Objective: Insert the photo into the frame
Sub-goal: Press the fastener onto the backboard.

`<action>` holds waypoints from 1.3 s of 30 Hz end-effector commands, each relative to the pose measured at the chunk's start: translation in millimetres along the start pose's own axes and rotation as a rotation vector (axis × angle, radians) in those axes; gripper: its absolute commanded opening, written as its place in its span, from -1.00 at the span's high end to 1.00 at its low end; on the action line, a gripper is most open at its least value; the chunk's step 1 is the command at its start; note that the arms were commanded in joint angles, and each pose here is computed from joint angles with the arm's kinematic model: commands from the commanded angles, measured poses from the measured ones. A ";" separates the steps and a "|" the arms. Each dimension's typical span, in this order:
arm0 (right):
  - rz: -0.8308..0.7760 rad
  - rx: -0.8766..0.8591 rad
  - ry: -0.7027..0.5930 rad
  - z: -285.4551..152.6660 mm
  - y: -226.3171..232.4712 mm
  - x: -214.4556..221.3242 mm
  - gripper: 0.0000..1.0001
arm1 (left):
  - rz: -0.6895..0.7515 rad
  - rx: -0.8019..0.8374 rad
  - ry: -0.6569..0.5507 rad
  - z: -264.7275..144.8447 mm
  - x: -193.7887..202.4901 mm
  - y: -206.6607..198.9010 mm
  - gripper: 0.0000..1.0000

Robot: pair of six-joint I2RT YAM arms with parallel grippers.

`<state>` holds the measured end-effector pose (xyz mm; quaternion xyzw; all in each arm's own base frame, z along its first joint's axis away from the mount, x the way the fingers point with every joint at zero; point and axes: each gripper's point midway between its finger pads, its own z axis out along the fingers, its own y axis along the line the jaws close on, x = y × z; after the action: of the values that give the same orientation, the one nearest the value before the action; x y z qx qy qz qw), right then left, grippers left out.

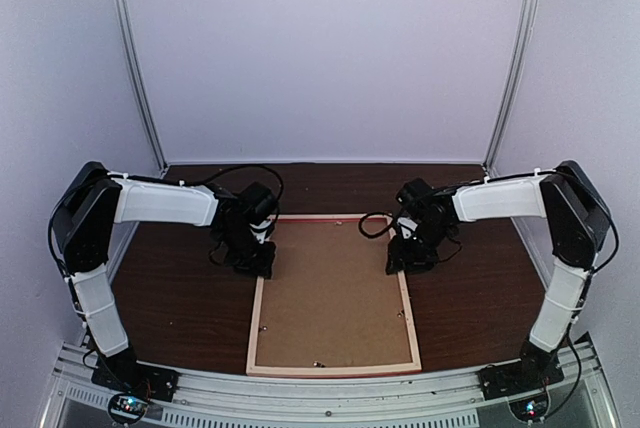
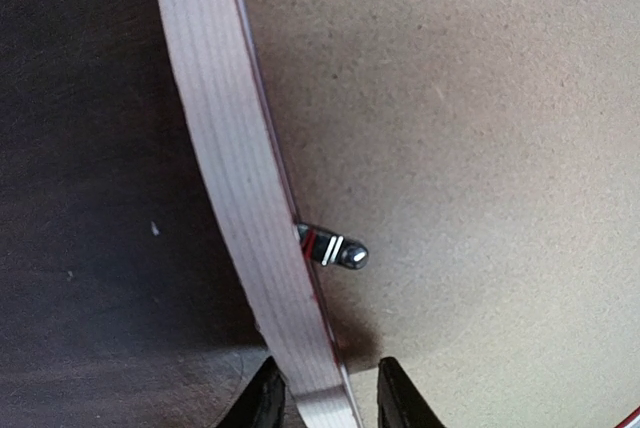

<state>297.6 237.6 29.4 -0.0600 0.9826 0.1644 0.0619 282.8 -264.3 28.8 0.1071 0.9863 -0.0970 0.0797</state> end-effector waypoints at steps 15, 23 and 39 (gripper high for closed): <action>-0.034 0.109 -0.067 3.0 -16.1 -51.5 0.14 | 0.018 0.023 -0.009 0.0 -7.5 -5.6 0.36; -0.032 0.116 -0.059 10.9 -22.5 -53.5 0.28 | 0.017 0.027 -0.007 -0.6 -7.2 -6.1 0.37; -0.004 0.085 -0.103 14.4 -31.0 -66.4 0.62 | 0.024 0.036 0.003 2.3 -6.5 -8.2 0.38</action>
<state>352.8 229.9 27.1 -0.0619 0.9841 0.1368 0.0950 282.0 -264.2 25.0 0.1124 0.9862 -0.0959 0.0743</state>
